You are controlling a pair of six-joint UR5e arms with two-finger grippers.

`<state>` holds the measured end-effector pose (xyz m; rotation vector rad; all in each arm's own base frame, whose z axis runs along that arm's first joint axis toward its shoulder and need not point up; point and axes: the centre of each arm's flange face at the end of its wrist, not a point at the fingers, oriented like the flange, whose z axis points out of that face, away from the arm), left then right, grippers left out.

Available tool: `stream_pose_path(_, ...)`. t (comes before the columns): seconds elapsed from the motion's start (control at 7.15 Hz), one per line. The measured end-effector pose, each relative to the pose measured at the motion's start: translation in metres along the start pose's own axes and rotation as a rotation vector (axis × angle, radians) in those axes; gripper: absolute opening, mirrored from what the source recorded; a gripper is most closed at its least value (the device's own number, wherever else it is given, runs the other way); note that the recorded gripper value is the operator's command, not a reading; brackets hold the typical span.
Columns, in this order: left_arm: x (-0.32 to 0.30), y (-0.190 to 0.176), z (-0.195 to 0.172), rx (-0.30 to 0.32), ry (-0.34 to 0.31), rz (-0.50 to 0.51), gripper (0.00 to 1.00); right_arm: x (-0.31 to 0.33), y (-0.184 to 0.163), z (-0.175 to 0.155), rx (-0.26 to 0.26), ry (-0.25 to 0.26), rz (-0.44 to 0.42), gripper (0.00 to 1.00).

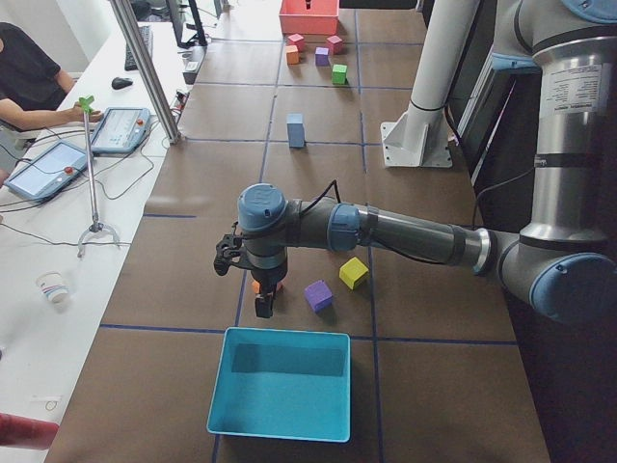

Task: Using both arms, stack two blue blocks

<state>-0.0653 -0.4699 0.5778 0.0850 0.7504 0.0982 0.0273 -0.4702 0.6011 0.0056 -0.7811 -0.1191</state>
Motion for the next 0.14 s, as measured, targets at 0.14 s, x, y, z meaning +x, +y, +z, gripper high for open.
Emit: stream_pose_path(0.14, 0.0004, 0.0004, 0.0004, 0.000, 0.003, 0.001, 1.00, 0.0004, -0.0010, 0.0007, -0.001, -0.001, 0.001, 1.00)
